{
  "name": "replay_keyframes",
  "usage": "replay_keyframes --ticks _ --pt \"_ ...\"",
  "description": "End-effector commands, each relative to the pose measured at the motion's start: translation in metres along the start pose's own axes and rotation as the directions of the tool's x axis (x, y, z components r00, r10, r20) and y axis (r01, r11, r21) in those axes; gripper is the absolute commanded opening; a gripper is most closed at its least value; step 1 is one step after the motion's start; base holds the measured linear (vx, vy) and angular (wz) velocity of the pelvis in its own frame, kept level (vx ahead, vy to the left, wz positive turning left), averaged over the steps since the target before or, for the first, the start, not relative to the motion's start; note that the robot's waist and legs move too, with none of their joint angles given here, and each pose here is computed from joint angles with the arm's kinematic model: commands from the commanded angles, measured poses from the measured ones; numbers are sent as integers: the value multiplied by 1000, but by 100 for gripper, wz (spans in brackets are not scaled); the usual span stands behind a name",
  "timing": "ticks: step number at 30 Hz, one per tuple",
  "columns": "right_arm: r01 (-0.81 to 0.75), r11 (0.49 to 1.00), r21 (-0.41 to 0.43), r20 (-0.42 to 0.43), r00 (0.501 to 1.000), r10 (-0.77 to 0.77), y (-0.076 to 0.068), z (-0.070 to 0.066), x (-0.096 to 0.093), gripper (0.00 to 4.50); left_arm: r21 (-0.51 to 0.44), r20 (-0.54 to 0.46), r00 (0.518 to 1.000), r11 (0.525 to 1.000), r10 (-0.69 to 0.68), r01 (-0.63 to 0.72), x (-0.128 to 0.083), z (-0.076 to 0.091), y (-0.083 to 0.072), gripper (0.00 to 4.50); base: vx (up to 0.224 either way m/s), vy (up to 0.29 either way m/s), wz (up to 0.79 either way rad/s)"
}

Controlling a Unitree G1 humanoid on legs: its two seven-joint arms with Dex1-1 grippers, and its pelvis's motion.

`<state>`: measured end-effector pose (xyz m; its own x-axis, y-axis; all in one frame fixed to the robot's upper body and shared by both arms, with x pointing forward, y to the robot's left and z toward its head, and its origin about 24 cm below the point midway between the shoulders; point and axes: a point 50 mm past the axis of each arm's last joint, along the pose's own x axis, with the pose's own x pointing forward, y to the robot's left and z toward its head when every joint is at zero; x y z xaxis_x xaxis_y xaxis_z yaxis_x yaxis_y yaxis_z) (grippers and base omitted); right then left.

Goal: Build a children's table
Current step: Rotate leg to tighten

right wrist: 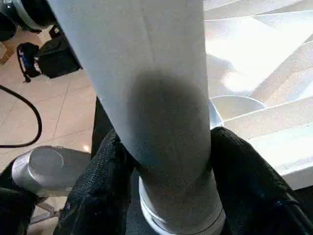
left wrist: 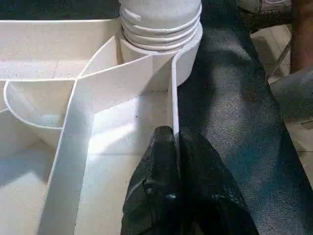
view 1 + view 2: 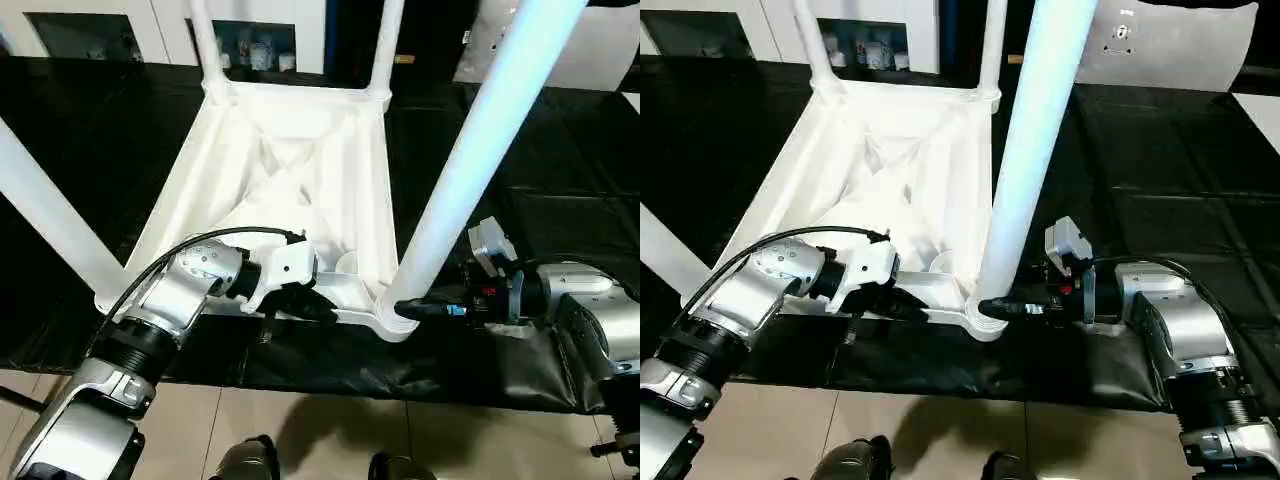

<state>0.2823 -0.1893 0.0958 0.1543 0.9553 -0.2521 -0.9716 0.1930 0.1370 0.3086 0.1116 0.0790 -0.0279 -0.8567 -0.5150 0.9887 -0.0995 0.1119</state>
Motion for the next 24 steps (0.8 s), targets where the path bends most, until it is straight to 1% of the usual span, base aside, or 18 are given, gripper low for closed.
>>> replay_keyframes --ticks 1,6,7,8,9,10,11,12,13,14,15,16,18,19,21,22,23,24 --pt "-50 999 19 14 999 50 5 0 2 212 55 6 998 997 -61 60 7 7 -4 0 0 0 0" --pt "-10 998 62 47 999 7 9 -1 8 202 14 18 1000 1000 13 -13 9 10 0 0 0 0 0" --pt "80 993 84 39 996 -84 8 -2 15 202 -21 37 997 997 70 -69 13 15 4 0 0 0 0" --pt "130 988 83 30 991 -133 6 -3 19 202 -37 44 995 996 88 -86 15 16 6 0 0 0 0" --pt "130 988 83 30 991 -133 6 -3 19 202 -37 44 995 996 88 -86 15 16 6 0 0 0 0" --pt "252 963 94 19 967 -255 0 -4 27 202 -68 56 990 990 126 -123 20 20 8 0 0 0 0" --pt "261 961 95 19 964 -264 -1 -5 27 201 -70 57 990 990 129 -125 20 21 9 0 0 0 0" --pt "304 947 101 20 951 -308 -3 -4 31 201 -82 63 986 986 152 -146 23 23 10 0 0 0 0" --pt "377 919 116 18 924 -381 -7 -4 36 199 -102 70 979 978 191 -184 27 26 14 0 0 0 0" --pt "469 873 134 8 880 -474 -13 -4 44 199 -133 75 963 960 257 -246 34 31 20 0 0 0 0" --pt "525 839 147 8 847 -531 -16 -3 49 198 -158 72 950 944 303 -289 38 33 24 0 0 0 0" --pt "531 834 149 7 843 -538 -16 -2 50 198 -161 71 948 942 309 -294 38 34 24 0 0 0 0" --pt "651 729 212 -5 747 -665 -24 1 59 196 -200 39 917 902 398 -383 45 39 31 0 0 0 0" --pt "676 701 227 -10 722 -692 -26 2 62 196 -212 32 907 890 420 -404 46 40 33 0 0 0 0" --pt "757 609 234 -22 631 -776 -31 4 70 196 -250 20 862 837 507 -487 51 45 40 0 0 0 0" --pt "807 549 219 -17 566 -824 -33 7 78 196 -275 24 825 797 565 -538 56 50 44 0 0 0 0" --pt "807 549 219 -17 566 -824 -33 7 78 196 -275 24 825 797 565 -538 56 50 44 0 0 0 0" --pt "826 529 195 -14 542 -841 -33 9 80 196 -279 26 818 790 575 -546 58 52 44 0 0 0 0"
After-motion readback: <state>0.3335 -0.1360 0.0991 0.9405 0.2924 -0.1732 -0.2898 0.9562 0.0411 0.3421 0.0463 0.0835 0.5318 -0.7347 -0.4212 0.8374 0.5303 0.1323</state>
